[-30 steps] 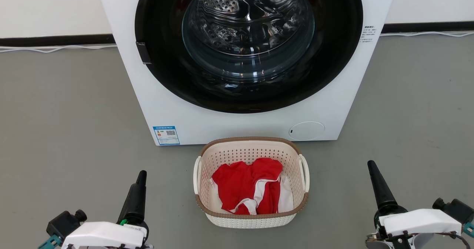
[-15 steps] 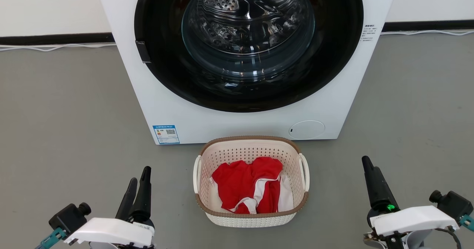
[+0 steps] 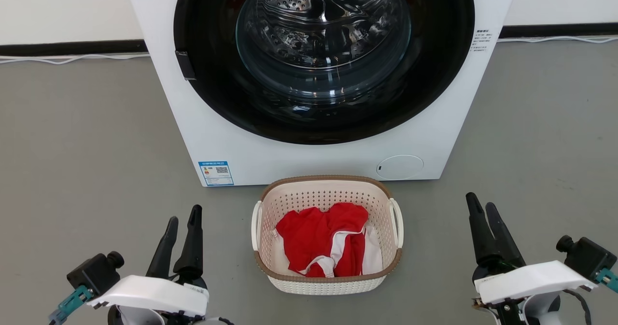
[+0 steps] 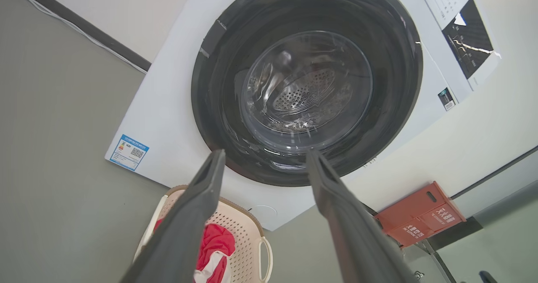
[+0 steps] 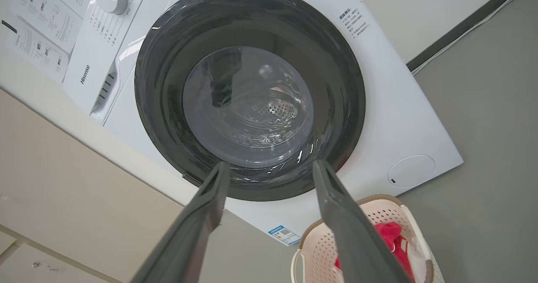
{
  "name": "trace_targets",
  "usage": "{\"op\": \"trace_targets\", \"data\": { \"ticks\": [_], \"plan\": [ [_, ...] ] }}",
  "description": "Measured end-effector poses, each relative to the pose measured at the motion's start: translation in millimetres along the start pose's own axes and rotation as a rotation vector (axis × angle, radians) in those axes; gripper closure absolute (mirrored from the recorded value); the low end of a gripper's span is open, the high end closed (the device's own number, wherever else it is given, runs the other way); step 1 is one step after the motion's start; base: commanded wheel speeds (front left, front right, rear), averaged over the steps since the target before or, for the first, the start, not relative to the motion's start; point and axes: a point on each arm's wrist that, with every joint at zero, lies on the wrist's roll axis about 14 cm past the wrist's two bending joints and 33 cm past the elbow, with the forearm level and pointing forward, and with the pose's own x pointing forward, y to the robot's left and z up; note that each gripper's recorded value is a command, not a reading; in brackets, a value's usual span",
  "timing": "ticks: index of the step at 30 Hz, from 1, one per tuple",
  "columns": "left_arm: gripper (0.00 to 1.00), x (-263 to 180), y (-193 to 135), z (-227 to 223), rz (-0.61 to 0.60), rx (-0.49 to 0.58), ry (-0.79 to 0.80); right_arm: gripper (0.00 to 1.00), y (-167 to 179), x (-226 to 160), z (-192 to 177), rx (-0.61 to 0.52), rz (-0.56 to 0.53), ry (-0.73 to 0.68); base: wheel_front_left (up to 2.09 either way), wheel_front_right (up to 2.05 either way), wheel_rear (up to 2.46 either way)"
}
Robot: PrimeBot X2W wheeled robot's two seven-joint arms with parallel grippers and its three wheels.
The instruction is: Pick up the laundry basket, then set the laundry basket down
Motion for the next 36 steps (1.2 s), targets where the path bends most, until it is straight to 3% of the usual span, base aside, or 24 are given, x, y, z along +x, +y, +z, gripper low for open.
{"op": "trace_targets", "data": {
  "ticks": [36],
  "plan": [
    [0.00,4.9,-31.4,10.5,-0.123,0.408,-0.083,0.00,27.8,5.2,12.9,-0.391,0.129,-0.073,0.00,0.00,0.00]
  ]
}}
